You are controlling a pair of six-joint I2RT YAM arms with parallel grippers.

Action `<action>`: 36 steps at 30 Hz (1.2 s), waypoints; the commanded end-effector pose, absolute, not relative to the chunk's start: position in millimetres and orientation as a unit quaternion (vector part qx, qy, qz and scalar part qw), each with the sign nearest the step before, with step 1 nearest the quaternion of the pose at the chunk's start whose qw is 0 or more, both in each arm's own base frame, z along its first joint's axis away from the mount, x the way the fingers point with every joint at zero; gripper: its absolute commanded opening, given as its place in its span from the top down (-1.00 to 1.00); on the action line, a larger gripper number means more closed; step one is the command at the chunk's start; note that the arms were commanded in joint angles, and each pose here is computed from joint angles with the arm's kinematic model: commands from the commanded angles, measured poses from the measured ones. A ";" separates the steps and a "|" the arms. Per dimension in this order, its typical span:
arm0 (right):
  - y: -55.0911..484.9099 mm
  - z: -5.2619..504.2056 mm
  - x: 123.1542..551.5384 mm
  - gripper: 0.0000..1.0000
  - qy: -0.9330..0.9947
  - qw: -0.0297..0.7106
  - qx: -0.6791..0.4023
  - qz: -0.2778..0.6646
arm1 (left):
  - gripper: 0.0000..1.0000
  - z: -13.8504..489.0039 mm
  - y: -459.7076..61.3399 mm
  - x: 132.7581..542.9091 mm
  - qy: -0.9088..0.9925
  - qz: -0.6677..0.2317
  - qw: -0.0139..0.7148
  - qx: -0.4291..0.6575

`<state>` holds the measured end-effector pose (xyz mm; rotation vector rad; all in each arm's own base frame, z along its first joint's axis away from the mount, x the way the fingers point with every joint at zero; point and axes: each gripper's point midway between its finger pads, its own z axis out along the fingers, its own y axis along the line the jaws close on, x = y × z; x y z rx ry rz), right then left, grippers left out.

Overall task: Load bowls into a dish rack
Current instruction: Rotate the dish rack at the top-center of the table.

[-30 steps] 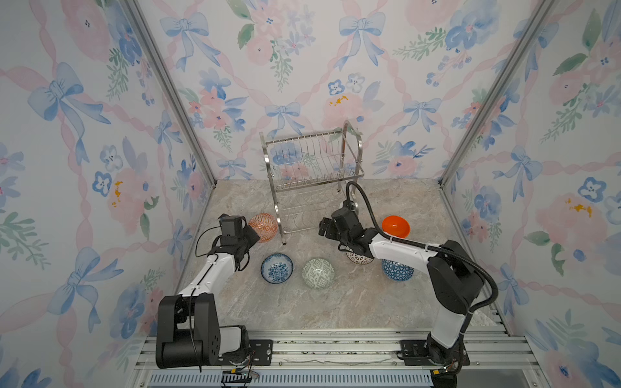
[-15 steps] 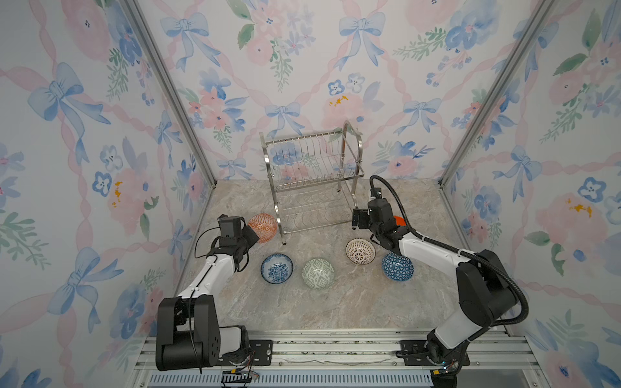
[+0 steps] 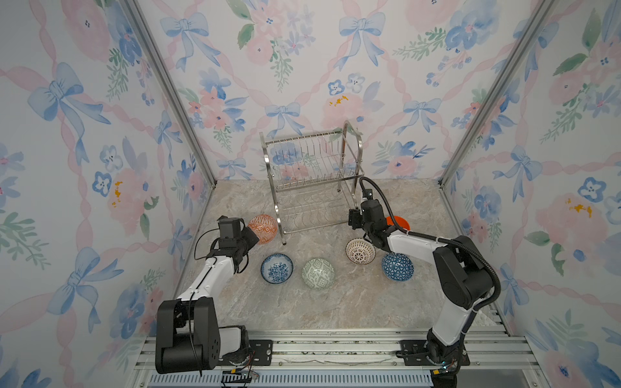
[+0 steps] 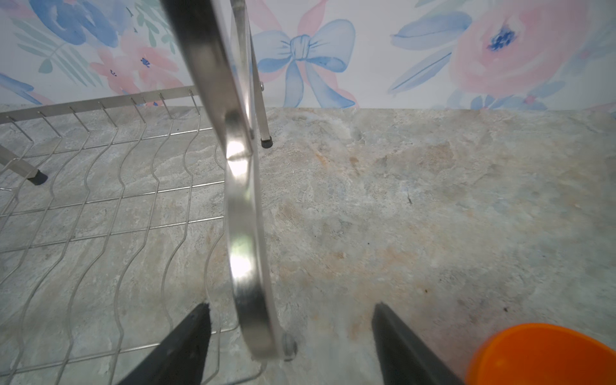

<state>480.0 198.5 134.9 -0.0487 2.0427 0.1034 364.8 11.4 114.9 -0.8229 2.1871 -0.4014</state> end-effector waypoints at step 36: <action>185.1 128.3 453.4 0.83 0.828 0.510 0.221 -0.069 | 1.00 138.6 14.1 367.7 0.835 -0.182 0.404 -0.326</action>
